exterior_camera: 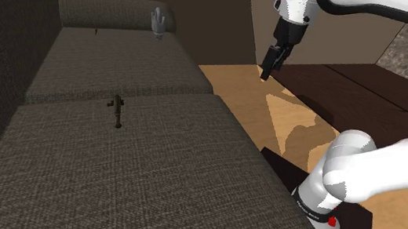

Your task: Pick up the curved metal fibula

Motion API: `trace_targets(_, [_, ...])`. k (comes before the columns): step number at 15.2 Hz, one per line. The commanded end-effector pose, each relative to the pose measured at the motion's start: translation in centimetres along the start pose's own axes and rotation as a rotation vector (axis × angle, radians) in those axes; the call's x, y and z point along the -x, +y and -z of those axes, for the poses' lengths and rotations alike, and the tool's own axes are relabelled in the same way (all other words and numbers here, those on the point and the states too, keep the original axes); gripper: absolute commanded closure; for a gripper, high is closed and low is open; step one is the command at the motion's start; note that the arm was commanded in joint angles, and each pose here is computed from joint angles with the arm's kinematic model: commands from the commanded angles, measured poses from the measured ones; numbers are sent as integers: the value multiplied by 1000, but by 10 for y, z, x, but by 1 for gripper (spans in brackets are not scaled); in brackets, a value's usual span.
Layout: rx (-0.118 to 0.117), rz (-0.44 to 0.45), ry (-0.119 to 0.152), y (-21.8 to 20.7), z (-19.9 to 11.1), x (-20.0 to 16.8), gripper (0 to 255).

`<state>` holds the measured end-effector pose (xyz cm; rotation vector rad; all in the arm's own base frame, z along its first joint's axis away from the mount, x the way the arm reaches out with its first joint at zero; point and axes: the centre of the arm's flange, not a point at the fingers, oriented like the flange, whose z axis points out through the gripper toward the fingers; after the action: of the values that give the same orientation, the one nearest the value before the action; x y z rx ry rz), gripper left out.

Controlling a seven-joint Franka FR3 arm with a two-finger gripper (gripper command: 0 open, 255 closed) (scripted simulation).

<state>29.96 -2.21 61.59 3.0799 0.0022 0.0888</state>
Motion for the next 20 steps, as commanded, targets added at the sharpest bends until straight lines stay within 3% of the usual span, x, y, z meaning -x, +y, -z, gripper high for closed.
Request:
trace_targets(1, [0,0,0,0,0,0,0])
trace_targets(20, [-80,-275,7,-211,-38,-104,0])
